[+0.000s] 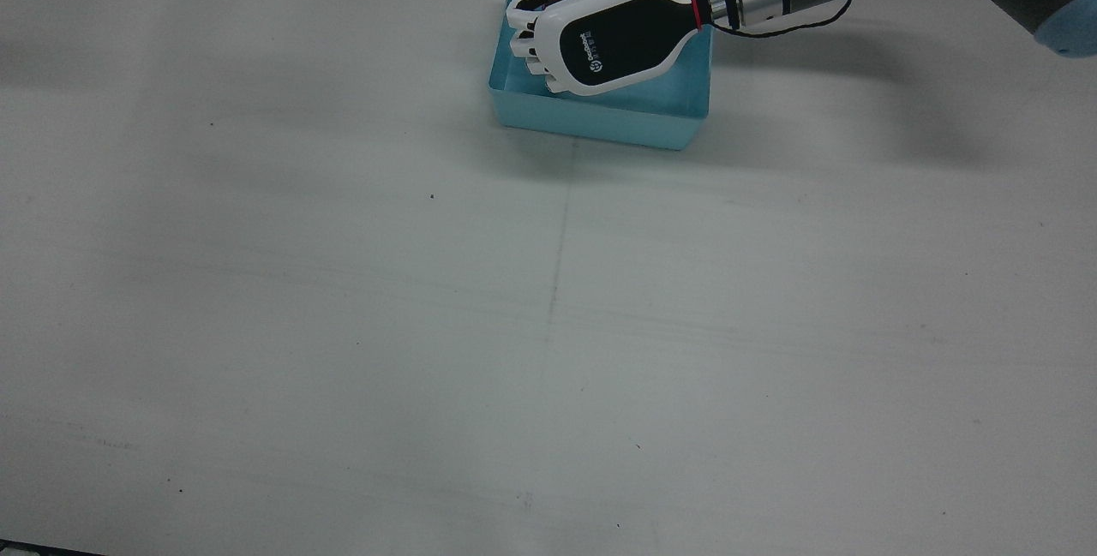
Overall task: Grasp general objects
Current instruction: 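Lower the dragon fruit into the blue tray and open the left hand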
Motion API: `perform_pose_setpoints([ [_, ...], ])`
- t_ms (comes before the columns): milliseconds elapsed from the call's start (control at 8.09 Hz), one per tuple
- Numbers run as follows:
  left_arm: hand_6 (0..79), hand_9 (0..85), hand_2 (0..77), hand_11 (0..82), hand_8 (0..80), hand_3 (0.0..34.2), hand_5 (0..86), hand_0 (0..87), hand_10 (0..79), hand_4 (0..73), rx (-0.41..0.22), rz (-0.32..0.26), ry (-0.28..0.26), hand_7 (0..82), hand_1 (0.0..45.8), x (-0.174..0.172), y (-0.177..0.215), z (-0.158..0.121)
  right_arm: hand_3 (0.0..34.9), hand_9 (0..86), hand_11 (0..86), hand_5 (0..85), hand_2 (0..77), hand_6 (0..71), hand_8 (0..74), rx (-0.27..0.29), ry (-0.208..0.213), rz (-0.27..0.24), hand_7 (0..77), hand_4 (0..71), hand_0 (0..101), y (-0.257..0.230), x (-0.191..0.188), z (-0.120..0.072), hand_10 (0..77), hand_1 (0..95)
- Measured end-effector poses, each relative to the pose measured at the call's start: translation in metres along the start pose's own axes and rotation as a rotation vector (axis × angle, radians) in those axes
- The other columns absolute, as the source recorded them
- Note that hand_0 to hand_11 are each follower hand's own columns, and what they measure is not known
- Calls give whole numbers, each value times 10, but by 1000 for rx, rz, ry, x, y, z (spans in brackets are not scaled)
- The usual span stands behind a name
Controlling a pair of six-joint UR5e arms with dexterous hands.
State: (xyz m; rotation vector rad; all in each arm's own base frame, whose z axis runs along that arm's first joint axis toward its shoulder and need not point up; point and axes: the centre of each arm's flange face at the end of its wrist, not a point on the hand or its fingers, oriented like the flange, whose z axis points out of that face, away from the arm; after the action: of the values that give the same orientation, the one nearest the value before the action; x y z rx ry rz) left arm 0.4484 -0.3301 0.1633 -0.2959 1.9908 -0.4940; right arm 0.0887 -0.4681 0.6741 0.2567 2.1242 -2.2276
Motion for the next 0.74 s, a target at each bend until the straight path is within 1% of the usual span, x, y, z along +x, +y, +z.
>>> perform_pose_setpoints([
  [247,398,507,33,485,442,82,687,802,404,278,-33,-14,-22,627,0,0,13,-8,0,5,0,0,774,0,0,0,1,0,0,0,0,0,0,0,0,949],
  [371,398,502,33,485,442,86,682,664,409,278,-41,-17,-30,627,0,-2,15,-9,0,5,0,0,774,0,0,0,1,0,0,0,0,0,0,0,0,949],
  [494,365,485,22,447,409,98,671,639,415,278,-42,-19,-33,605,0,-3,15,-10,0,5,0,0,774,0,0,0,1,0,0,0,0,0,0,0,0,949],
  [618,365,485,0,447,409,87,671,599,415,278,-41,-19,-35,605,0,-3,15,-10,0,5,0,0,774,0,0,0,1,0,0,0,0,0,0,0,0,949],
  [742,120,300,5,262,196,78,622,592,174,251,-39,-20,-36,431,0,-3,15,-10,0,5,5,0,774,0,0,0,1,0,0,0,0,0,0,0,0,949],
])
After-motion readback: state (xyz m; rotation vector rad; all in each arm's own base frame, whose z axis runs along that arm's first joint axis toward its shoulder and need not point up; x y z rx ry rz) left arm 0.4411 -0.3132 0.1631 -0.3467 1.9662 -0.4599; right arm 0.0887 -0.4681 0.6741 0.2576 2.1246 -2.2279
